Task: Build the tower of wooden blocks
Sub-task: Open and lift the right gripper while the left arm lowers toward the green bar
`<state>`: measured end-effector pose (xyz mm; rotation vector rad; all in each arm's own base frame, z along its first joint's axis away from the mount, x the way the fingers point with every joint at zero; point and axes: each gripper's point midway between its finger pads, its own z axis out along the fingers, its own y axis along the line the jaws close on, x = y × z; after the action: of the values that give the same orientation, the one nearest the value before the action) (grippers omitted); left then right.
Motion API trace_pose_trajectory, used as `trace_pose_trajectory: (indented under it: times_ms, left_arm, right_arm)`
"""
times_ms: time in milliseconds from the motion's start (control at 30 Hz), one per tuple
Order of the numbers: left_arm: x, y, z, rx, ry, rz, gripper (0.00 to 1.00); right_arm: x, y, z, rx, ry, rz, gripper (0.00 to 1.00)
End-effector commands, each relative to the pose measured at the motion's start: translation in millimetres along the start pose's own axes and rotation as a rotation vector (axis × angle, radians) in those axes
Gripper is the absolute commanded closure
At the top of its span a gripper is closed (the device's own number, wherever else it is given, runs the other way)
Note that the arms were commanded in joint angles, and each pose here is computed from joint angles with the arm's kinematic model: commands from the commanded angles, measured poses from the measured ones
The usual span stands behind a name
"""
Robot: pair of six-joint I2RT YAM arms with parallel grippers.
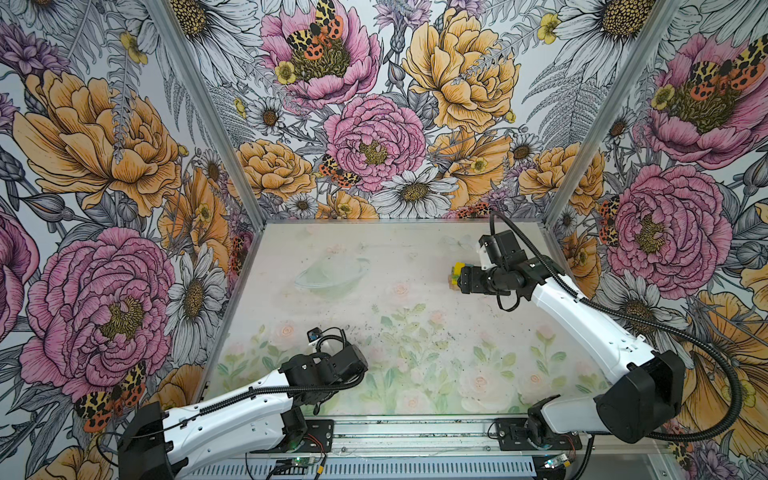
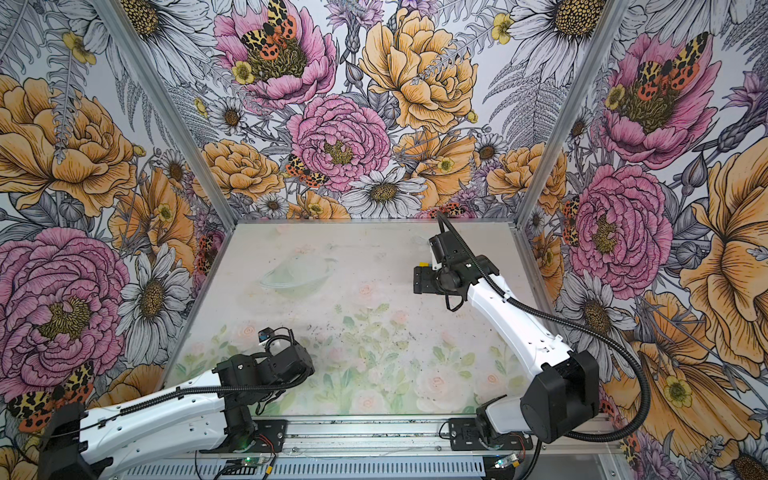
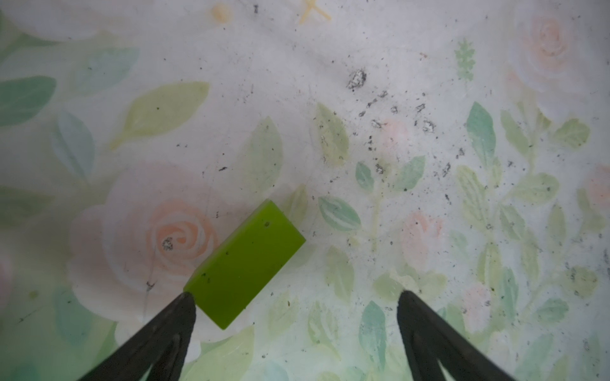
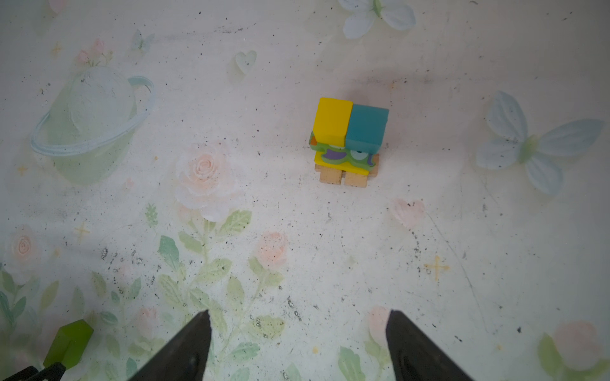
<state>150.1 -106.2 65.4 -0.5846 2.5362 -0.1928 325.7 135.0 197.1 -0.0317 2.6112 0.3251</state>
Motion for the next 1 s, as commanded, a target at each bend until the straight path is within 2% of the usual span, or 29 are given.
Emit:
trace_pose_trajectory:
  times_ms: [0, 467, 967]
  left_arm:
    - [0.6, 10.1, 2.4, -0.032, -0.026, -0.044, 0.03]
    - [-0.8, 24.9, 10.1, -0.047, -0.026, -0.096, 0.03]
    - [-3.2, 10.4, 21.8, 0.007, 0.003, -0.106, 0.05]
  right_arm:
    - [-5.5, 3.2, -8.2, -0.036, -0.041, -0.006, 0.15]
    - [-8.1, -3.9, -0.9, -0.038, -0.031, 0.025, 0.15]
    - [-9.4, -7.1, 4.2, -0.038, -0.017, 0.040, 0.15]
